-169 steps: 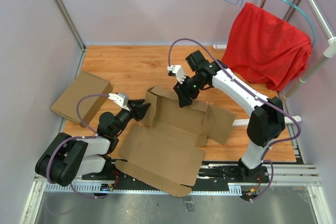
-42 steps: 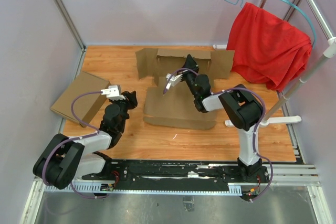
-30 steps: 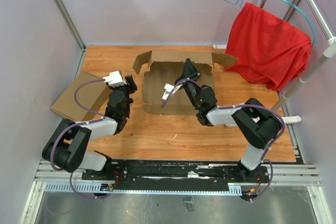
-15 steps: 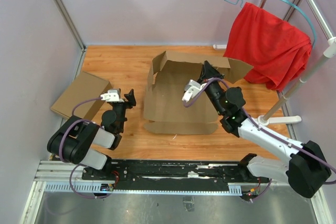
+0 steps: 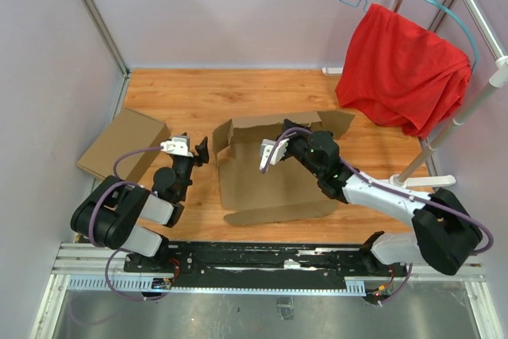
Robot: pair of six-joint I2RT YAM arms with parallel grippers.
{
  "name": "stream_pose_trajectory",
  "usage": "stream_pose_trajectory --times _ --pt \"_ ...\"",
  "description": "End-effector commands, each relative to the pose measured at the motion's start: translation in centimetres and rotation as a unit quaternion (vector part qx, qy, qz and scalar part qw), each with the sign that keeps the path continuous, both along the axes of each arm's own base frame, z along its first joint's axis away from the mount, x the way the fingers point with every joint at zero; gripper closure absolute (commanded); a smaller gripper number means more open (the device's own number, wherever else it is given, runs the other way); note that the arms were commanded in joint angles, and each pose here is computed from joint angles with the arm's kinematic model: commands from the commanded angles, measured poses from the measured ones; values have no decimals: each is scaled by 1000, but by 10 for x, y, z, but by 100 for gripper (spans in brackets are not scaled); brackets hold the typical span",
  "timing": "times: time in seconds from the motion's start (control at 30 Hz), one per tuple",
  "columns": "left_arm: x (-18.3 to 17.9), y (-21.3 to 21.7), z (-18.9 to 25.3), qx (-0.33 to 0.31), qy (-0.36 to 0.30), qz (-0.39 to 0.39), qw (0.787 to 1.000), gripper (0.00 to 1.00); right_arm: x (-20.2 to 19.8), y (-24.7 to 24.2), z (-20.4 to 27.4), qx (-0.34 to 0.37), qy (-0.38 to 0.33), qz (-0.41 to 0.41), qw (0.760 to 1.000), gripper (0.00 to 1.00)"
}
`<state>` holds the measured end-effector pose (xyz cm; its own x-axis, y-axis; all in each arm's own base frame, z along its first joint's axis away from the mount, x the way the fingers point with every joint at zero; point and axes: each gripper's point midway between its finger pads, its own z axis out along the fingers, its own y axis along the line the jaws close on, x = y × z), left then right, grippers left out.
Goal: Fold the paper box
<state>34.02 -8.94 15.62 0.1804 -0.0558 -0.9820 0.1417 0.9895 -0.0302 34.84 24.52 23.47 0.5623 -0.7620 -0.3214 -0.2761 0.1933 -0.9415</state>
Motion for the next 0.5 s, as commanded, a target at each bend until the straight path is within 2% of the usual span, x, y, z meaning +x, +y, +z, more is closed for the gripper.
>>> stream_pose_trajectory --times 0.0,0.17,0.47 --pt "-3 -10 51 8 -106 -30 994 29 -1 10 -12 -27 -25 -1 999 99" --pt "-3 -35 45 7 -98 -94 991 29 5 9 -31 -35 -32 -21 999 99" --pt "2 -57 38 1 -87 -147 985 27 28 10 -22 -43 -28 -34 998 99"
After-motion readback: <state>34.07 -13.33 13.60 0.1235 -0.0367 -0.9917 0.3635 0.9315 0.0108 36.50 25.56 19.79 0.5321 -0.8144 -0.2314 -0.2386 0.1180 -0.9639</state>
